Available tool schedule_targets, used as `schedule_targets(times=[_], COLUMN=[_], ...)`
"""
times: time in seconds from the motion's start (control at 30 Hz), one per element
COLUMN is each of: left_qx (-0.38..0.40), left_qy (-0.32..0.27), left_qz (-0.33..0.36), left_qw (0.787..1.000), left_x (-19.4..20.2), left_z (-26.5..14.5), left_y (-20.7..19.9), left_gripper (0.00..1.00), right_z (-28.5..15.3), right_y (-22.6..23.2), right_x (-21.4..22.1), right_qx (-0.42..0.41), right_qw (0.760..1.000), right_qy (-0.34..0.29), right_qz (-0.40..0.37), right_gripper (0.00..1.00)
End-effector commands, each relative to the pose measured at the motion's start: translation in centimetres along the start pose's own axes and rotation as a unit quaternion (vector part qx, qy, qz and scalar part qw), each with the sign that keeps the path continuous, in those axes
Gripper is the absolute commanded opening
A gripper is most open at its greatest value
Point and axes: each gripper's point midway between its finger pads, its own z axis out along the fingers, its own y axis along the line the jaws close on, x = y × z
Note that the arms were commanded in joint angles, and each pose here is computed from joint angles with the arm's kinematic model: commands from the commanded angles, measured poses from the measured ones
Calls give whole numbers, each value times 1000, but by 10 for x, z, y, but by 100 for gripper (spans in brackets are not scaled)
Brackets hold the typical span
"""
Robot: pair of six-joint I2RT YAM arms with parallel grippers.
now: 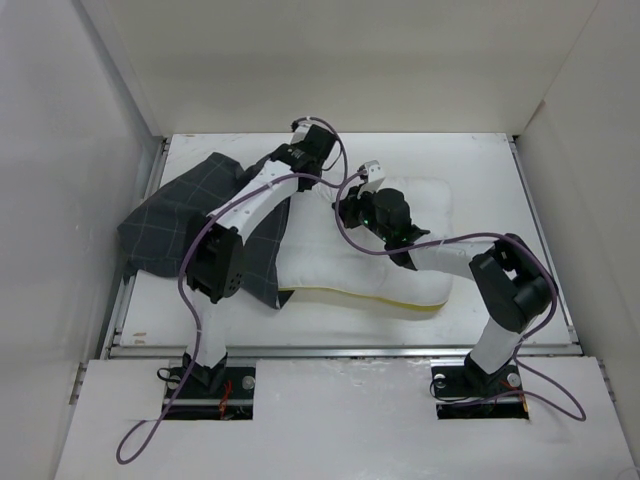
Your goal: Put the pillow into the pillowcase
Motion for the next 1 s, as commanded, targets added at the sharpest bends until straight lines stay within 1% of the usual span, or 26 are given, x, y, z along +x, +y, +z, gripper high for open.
schedule_targets(times=[0.0,0.03,0.1,0.13,0.17,0.2,0.27,0.33,0.37,0.4,0.43,0.47,0.5,0.53,0.57,0.6,0.63,0.67,0.7,0.73,0.8,0.83,0.87,0.9,0.93,0.97], left_qx=[22,31,68,92,113,130,195,213,228,240,261,276,285,290,299,298,302,308,312,305,283,275,268,258,266,255], left_qy=[-21,-27,-47,-64,-82,-81,-98,-101,-106,-105,-101,-99,-93,-82,-73,-55,-50,-39,-36,-18,-14,-11,-14,-19,-30,-25], left_qz=[-17,-13,8,17,16,27,44,55,62,67,62,68,59,61,59,60,49,48,49,52,31,26,16,5,-21,-30], left_qw=[999,999,997,994,990,988,975,970,966,963,958,954,952,952,950,951,951,949,948,951,959,961,963,966,963,966], left_x=[-25,-29,-36,-41,-50,-47,-52,-47,-44,-41,-40,-36,-35,-24,-19,-3,2,12,17,34,39,43,43,41,35,44], left_z=[-12,-12,-29,-47,-59,-65,-96,-111,-124,-129,-133,-140,-142,-141,-143,-137,-136,-134,-135,-127,-123,-125,-127,-129,-145,-143], left_y=[-8,-11,-30,-42,-51,-61,-90,-104,-112,-119,-126,-134,-137,-143,-144,-143,-146,-147,-144,-142,-133,-124,-117,-109,-97,-87], left_gripper=[0,0,0,0,0,0,0,0,0,0,0,0,0,0,0,0,2,17,30,50,77,84,92,100,100,100], right_z=[-2,-3,0,0,2,2,5,3,4,2,-3,-7,-12,-20,-23,-25,-28,-29,-27,-27,-25,-24,-23,-21,-18,-17], right_y=[27,30,34,38,41,45,44,41,39,31,29,26,20,10,5,-1,-7,-11,-16,-25,-38,-41,-50,-55,-59,-60], right_x=[-54,-56,-59,-66,-60,-72,-77,-90,-89,-94,-98,-102,-105,-109,-109,-110,-110,-110,-106,-102,-98,-88,-87,-76,-68,-66], right_qx=[-44,-51,-60,-68,-70,-78,-72,-64,-59,-39,-37,-33,-25,-7,0,6,18,31,45,62,81,86,93,102,105,103], right_qw=[996,995,994,993,993,990,988,984,981,977,971,963,955,943,937,930,926,925,926,925,924,927,929,935,940,947], right_qy=[-83,-86,-92,-101,-94,-114,-127,-156,-163,-180,-204,-221,-238,-268,-276,-285,-292,-294,-288,-285,-283,-274,-268,-246,-227,-211], right_qz=[6,6,10,13,13,18,40,63,86,105,123,152,174,196,215,234,237,239,239,244,243,242,239,236,233,219], right_gripper=[0,0,0,0,0,0,0,0,0,0,0,0,0,0,0,0,0,0,0,0,0,0,5,13,22,58])
